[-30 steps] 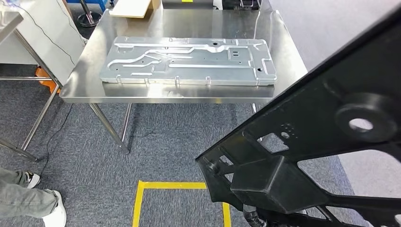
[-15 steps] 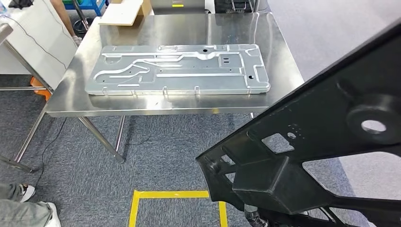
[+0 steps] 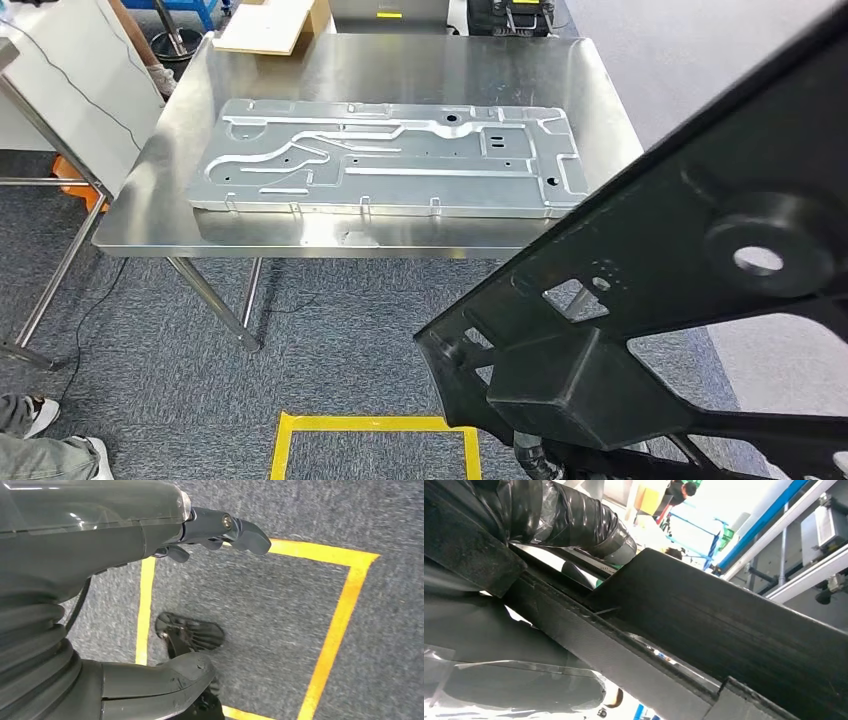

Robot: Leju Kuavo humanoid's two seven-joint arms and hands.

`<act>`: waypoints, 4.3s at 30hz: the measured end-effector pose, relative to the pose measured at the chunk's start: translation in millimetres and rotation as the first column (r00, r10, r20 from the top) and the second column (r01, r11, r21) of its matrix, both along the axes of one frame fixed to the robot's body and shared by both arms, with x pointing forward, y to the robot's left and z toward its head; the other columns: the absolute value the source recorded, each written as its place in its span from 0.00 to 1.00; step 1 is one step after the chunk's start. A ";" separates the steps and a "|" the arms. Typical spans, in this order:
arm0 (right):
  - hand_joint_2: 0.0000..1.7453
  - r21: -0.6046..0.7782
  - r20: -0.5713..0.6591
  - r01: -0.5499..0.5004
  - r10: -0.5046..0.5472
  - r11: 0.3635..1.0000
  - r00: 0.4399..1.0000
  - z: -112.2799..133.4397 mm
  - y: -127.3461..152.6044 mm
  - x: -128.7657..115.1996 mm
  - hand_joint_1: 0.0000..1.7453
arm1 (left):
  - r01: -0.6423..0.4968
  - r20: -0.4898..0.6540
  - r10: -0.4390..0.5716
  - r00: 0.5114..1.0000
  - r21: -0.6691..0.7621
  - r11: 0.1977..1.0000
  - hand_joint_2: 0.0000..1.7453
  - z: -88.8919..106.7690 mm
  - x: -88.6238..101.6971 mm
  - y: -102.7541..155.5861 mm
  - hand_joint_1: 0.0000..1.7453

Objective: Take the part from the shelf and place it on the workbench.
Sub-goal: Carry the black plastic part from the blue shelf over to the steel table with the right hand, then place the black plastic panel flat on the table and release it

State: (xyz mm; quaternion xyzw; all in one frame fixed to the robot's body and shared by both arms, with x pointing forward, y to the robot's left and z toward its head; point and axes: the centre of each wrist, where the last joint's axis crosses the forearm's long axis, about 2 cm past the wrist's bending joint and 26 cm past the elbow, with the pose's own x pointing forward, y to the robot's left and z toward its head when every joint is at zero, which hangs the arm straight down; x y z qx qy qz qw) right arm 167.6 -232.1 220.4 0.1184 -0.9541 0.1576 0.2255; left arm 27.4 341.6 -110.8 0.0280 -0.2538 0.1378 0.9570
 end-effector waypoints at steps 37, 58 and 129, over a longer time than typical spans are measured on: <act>1.00 -0.006 0.005 0.010 -0.010 1.000 1.000 2.1 0.0 1.6 1.00 | 0.003 0.012 -0.003 1.000 -0.017 1.000 1.00 -0.3 4.1 -8.2 0.00; 1.00 -0.026 0.037 0.032 -0.031 0.999 0.999 2.7 -0.3 0.6 1.00 | 0.000 0.007 0.000 1.000 -0.011 1.000 1.00 -0.4 0.6 -4.7 0.00; 0.50 -0.967 0.054 0.150 -0.405 0.208 0.913 -32.0 -27.4 276.7 0.50 | 0.259 0.149 -0.247 0.958 -0.066 0.964 1.00 5.5 44.8 -6.0 0.00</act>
